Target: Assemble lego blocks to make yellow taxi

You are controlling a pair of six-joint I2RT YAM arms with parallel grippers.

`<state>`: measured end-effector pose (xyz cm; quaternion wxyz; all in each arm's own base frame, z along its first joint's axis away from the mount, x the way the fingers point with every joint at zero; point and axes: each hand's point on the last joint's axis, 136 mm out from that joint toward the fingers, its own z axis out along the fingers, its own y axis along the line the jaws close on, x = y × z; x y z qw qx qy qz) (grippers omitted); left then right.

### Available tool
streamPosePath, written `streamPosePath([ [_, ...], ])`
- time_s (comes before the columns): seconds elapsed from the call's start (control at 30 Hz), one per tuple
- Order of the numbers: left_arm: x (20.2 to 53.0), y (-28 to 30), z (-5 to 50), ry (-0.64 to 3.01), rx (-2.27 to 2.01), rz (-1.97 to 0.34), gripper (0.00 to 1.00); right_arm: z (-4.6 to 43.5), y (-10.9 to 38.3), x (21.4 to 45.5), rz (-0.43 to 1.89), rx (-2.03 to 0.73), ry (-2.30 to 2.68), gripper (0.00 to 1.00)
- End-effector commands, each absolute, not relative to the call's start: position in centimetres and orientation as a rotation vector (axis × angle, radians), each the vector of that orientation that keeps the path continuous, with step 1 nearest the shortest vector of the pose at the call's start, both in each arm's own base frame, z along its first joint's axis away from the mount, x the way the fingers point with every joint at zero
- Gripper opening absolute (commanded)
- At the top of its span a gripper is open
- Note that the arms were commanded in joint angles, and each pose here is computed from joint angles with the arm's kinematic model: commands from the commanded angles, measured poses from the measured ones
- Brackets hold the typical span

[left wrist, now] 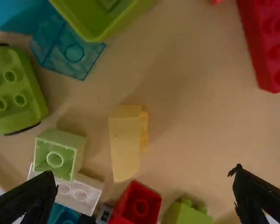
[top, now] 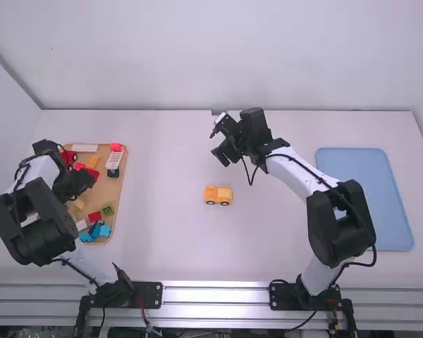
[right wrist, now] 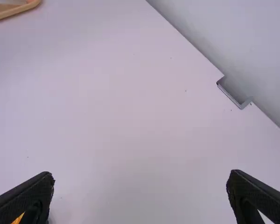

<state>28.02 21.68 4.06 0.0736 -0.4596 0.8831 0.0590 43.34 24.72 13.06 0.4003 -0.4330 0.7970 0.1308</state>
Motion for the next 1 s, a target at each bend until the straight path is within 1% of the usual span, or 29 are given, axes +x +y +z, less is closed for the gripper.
streamPosePath([
  [0.0,27.3,21.2,2.9,2.696,-1.363,0.17,0.94,14.3,24.9,43.5,0.328,-1.086,1.991,0.99],
  [0.03,27.3,21.1,2.5,2.692,-1.36,0.164,0.9,14.3,24.9,43.5,0.329,-1.085,1.991,0.99],
  [0.07,27.3,21.0,2.1,2.692,-1.358,0.158,0.88,14.3,25.0,43.4,0.33,-1.089,1.99,0.99],
  [0.23,26.9,20.8,0.7,2.705,-1.41,0.151,0.89,14.4,25.0,43.4,0.337,-1.089,1.989,0.99],
  [0.33,27.4,21.3,0.6,2.675,-1.41,0.154,0.87,14.4,25.0,43.4,0.338,-1.09,1.988,0.99],
  [0.47,28.5,20.9,0.2,2.651,-1.389,0.088,0.73,14.3,25.0,43.3,0.338,-1.091,1.991,0.99],
  [0.6,27.6,21.4,-0.2,2.635,-1.454,0.133,0.73,14.2,25.0,43.2,0.339,-1.093,1.997,0.99],
  [0.8,27.9,21.3,-1.3,2.646,-1.454,0.112,0.73,14.2,24.9,43.2,0.337,-1.093,1.998,0.99],
  [0.87,28.2,21.0,-2.1,2.655,-1.452,0.078,0.71,14.2,25.0,43.2,0.338,-1.093,1.997,0.99],
  [0.97,28.0,21.0,-2.7,2.667,-1.46,0.086,0.65,14.2,24.9,43.2,0.335,-1.092,1.999,0.99],
])
